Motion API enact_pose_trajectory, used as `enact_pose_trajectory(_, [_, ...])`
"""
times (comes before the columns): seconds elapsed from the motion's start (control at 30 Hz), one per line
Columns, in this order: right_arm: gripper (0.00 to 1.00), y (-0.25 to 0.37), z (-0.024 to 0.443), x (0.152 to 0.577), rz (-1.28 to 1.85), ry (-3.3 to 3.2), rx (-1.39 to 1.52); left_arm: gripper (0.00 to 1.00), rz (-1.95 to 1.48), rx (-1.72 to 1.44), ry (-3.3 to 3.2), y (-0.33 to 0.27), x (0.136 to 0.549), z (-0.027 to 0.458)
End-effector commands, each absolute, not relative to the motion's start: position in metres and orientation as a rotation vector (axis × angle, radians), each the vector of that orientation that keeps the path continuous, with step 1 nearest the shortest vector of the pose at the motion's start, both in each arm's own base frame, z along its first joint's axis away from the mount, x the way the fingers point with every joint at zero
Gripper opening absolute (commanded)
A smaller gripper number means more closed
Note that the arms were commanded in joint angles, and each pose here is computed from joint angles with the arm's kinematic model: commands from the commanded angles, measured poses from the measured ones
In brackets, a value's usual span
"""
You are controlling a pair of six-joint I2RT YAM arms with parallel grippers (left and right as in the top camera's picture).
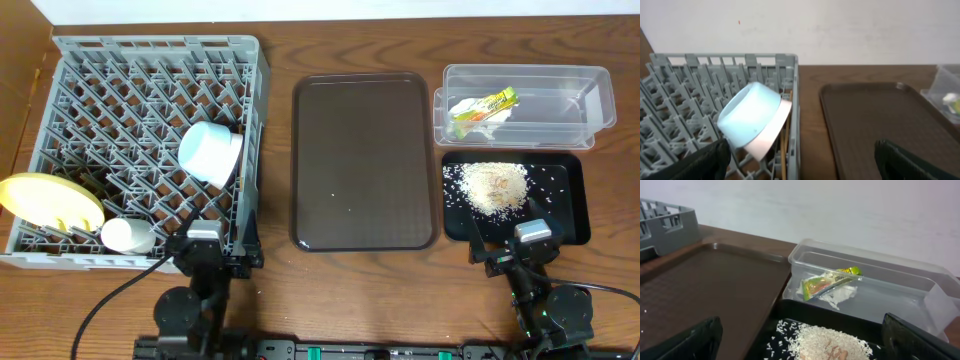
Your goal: Sort waste into correct bins and load items into the dishwasher
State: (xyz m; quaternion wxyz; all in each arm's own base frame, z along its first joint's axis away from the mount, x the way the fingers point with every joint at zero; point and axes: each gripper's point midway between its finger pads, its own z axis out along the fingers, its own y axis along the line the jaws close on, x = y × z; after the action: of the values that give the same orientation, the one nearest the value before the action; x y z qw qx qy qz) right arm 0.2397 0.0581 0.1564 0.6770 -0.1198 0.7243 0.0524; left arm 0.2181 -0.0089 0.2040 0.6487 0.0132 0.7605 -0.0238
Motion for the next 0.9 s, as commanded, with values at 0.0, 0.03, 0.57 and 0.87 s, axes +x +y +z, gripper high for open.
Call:
enact_pose_trajectory(0.0, [0.99,0.057,0.155,0.24,0.119,1.632,-0.264,0.93,-0.026,0.027,1.717,-0.005,0.227,0.186])
enact_pose_trajectory(0.03, [0.99,0.057,0.155,0.24,0.119,1.632,-0.264,0.93,-0.026,0.027,1.706,-0.005,0.23,0.182])
enact_pose_trajectory(0.57, [0.99,0.057,0.155,0.24,0.119,1.632,-0.264,1.0,-0.026,0.027,1.721,-0.005,0.244,0.138])
enact_pose_trajectory(0.87, [0.99,0.057,0.155,0.24,0.119,1.632,-0.264,0.99,-0.026,0.027,1.725,-0.005,0.244,0.137])
